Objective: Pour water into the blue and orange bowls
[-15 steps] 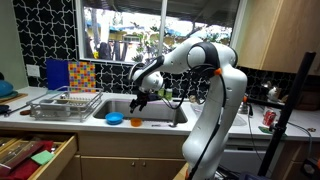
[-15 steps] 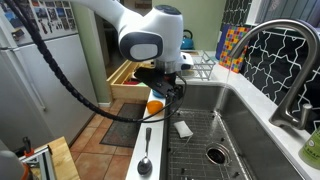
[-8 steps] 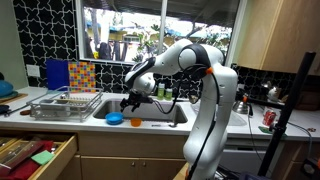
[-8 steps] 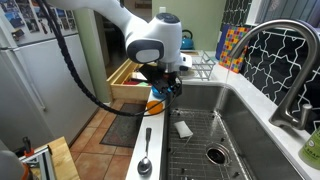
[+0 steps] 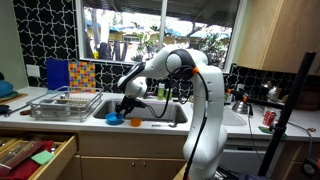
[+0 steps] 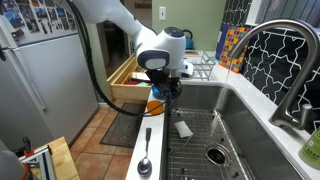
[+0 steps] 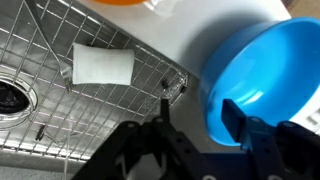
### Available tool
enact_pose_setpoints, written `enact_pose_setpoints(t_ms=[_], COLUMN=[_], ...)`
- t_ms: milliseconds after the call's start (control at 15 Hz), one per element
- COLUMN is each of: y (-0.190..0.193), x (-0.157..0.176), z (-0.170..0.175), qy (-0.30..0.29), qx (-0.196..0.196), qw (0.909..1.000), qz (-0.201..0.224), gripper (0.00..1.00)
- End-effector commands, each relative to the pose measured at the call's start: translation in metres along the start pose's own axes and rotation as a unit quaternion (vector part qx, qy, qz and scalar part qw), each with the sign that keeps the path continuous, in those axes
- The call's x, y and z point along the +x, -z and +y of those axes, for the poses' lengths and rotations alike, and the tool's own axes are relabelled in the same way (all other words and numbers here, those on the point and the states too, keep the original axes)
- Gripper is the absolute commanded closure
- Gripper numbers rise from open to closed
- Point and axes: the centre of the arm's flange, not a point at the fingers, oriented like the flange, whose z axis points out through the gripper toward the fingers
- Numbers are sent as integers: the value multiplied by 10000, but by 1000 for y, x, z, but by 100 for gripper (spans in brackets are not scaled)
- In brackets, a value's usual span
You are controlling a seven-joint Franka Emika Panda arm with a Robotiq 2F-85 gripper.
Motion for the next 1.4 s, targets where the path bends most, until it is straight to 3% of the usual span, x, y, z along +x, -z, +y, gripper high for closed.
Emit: enact_pose_setpoints(t_ms=[0,267,667,933,1000,1267,1333], y=[-7,4,47,75,66,74,73], x=[9,8,9,17,23,23,23], z=[4,18,60,108,95,113,110], qy=[-201,-323,-700,-1659,-1268,-1573,-1601], qx=[74,54,-304,-676,-474,-589,-648], qw=[9998,9995,9957,9776,9861,9799,9778], qz=[-22,-13,524,1102,968,1079,1185], gripper=[72,99,99,99,95,95,99])
